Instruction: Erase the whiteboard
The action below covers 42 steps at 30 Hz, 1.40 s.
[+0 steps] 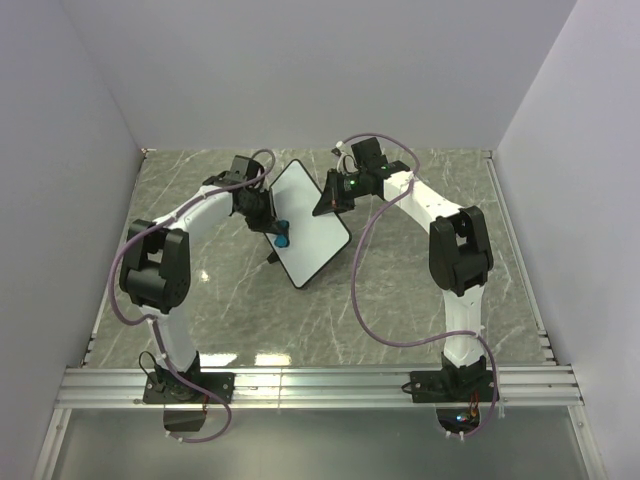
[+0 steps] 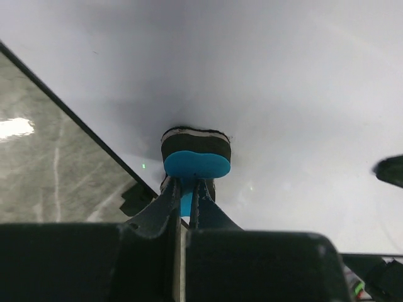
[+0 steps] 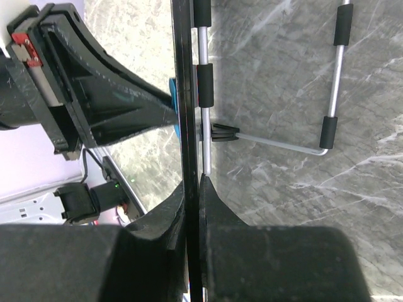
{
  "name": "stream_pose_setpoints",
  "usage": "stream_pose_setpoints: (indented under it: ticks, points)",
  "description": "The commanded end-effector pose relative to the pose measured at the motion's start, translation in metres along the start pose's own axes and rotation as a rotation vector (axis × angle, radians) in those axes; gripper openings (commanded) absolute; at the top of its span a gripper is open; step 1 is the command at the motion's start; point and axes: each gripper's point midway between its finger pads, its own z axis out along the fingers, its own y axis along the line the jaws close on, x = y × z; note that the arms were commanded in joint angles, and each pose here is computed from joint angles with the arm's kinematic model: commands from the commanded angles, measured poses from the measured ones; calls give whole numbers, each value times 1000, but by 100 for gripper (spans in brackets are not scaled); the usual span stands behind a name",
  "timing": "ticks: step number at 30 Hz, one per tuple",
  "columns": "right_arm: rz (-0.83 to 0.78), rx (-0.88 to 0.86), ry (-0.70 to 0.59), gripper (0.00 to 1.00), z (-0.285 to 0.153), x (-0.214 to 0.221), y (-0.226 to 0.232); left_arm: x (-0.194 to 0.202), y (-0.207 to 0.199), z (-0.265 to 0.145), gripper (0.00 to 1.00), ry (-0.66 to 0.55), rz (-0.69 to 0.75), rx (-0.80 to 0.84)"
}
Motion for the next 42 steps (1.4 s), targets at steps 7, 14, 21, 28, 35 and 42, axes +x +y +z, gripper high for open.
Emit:
stream_pose_setpoints:
  ticks: [7,14,21,28,35,42]
  points:
    - [64,11,158,0,4,41,18,-75,38,-61,0,-369,-132,-193]
    - [42,17,114,0,-4,23,30,-84,46,-119,0,-511,-168,-240]
    - [71,22,59,0,10,3,28,-71,50,-142,0,-534,-180,-264]
    - [61,68,-56,0,17,-33,25,-52,54,-154,0,-516,-184,-284]
    - [71,65,-60,5,18,-32,25,-34,61,-170,0,-527,-184,-321]
    - [45,83,-63,62,-1,-9,25,-2,83,-150,0,-465,-201,-362]
